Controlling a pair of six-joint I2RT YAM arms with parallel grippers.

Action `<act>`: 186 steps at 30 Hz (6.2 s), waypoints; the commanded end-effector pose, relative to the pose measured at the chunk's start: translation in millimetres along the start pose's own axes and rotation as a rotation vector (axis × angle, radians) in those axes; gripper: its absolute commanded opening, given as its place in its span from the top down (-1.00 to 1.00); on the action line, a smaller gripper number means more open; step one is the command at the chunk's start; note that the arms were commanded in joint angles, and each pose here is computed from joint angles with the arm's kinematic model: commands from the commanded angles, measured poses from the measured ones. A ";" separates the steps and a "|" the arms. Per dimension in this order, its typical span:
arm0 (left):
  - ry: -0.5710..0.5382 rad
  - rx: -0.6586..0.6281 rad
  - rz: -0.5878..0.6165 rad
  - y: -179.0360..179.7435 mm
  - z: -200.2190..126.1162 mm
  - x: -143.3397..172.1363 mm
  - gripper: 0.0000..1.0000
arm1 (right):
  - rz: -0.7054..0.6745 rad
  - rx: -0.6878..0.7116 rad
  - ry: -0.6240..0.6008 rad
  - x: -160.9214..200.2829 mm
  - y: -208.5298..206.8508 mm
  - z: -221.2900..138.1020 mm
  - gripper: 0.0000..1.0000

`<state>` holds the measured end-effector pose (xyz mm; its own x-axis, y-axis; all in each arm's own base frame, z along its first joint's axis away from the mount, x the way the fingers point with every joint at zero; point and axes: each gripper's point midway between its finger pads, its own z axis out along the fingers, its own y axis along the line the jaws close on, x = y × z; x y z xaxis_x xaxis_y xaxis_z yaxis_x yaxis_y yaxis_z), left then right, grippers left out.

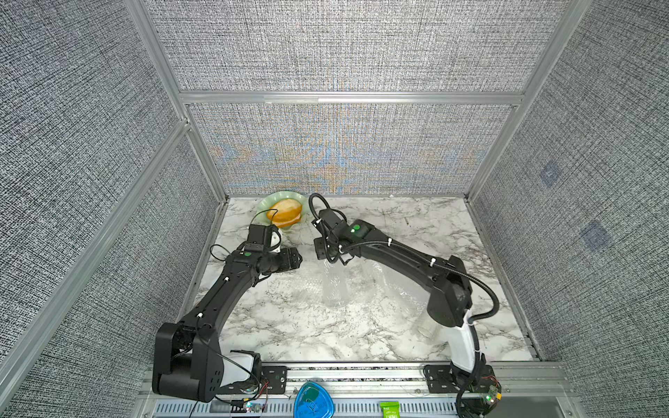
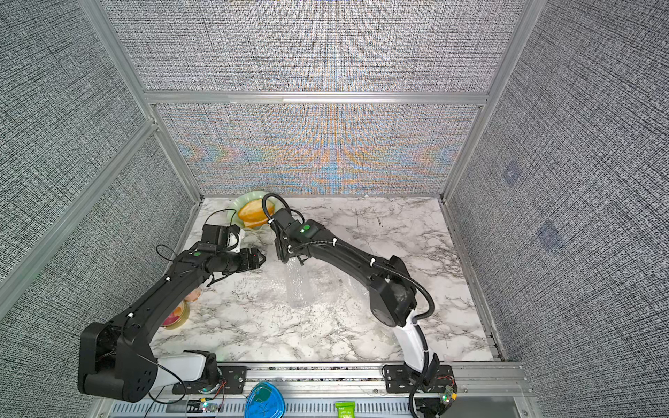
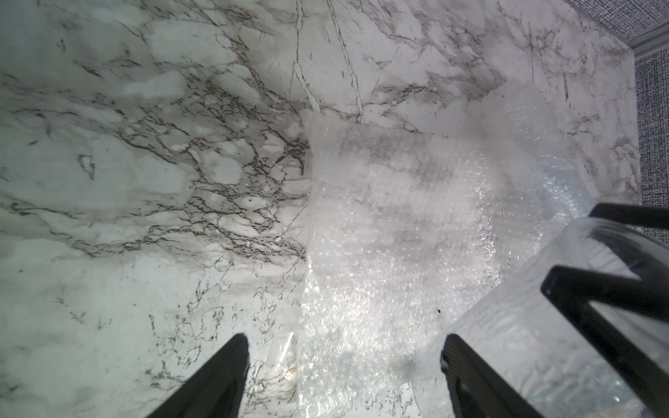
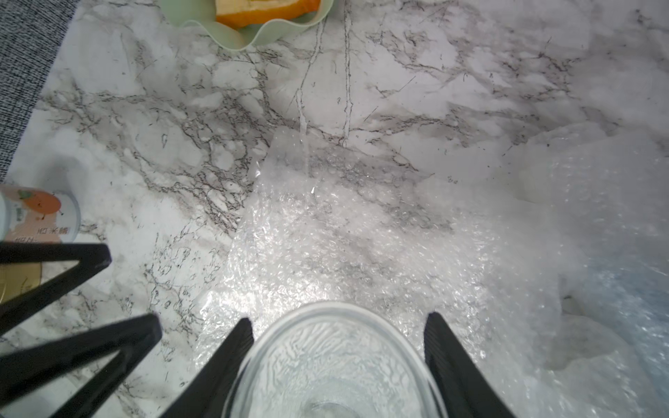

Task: Unwrap the vase from the bubble wrap
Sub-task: Pick up the vase from the bubble wrap, then place the vase at the center of the board, then pick up the bubble wrap from the center of the board.

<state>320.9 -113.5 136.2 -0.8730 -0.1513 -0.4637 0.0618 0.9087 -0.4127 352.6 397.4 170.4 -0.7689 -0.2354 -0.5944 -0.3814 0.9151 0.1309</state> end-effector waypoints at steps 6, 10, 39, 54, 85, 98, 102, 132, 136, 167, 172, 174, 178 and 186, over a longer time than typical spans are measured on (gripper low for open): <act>-0.040 -0.003 0.021 -0.8 -4.8 -6.6 -0.72 | -0.162 -0.100 -0.261 3.3 28.8 -35.9 0.04; -0.044 -0.001 0.023 -1.0 -5.5 -7.2 -0.72 | -0.217 -0.138 -0.318 11.5 38.6 -53.6 0.04; -0.025 0.040 0.028 -7.1 -1.7 -3.9 -0.72 | -0.184 -0.187 -0.689 -60.1 -1.6 -148.2 0.04; -0.019 0.024 0.022 -3.0 1.4 -3.5 -0.72 | -0.161 -0.073 -0.748 -175.1 -52.7 -60.4 0.04; 0.028 -0.038 0.012 11.3 16.6 1.1 -0.72 | -0.204 -0.104 -0.768 -247.1 -79.8 93.2 -0.08; 0.028 -0.066 0.012 16.1 16.3 0.9 -0.73 | -0.225 -0.100 -0.846 -270.7 -75.2 53.8 -0.98; 0.014 -0.079 0.015 17.3 12.9 -1.4 -0.75 | -0.221 -0.079 -0.890 -283.8 -77.5 9.6 -0.98; -0.028 0.041 0.047 -5.8 -1.9 -1.6 -0.80 | -0.032 0.177 0.124 112.2 -180.4 -95.8 -0.97; -0.032 0.038 0.049 -5.6 -2.8 -1.9 -0.80 | -0.104 0.186 0.266 136.9 -181.3 -76.5 -0.97; -0.035 0.038 0.052 -5.6 -3.1 -1.8 -0.80 | -0.288 0.342 0.503 180.7 -209.3 -27.2 -0.12; -0.030 0.039 0.051 -5.6 -2.3 -1.1 -0.79 | -0.228 0.338 0.414 158.4 -208.2 -52.1 -0.06; -0.032 0.040 0.051 -5.7 -2.8 -1.7 -0.80 | -0.208 0.331 0.373 148.9 -206.5 -60.5 -0.06; -0.034 0.042 0.050 -6.1 -2.9 -2.2 -0.79 | -0.159 0.306 0.294 132.3 -204.1 -75.0 -0.04; -0.028 0.046 0.049 -6.4 -1.6 -1.0 -0.79 | -0.055 0.243 0.105 83.4 -189.2 -117.2 -0.03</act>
<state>317.6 -116.4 138.1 -0.8614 -0.1213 -0.4932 0.1112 0.9024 -0.4163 295.0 159.2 167.0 -0.8136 -0.3764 -0.4431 -0.3412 0.9262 -0.1603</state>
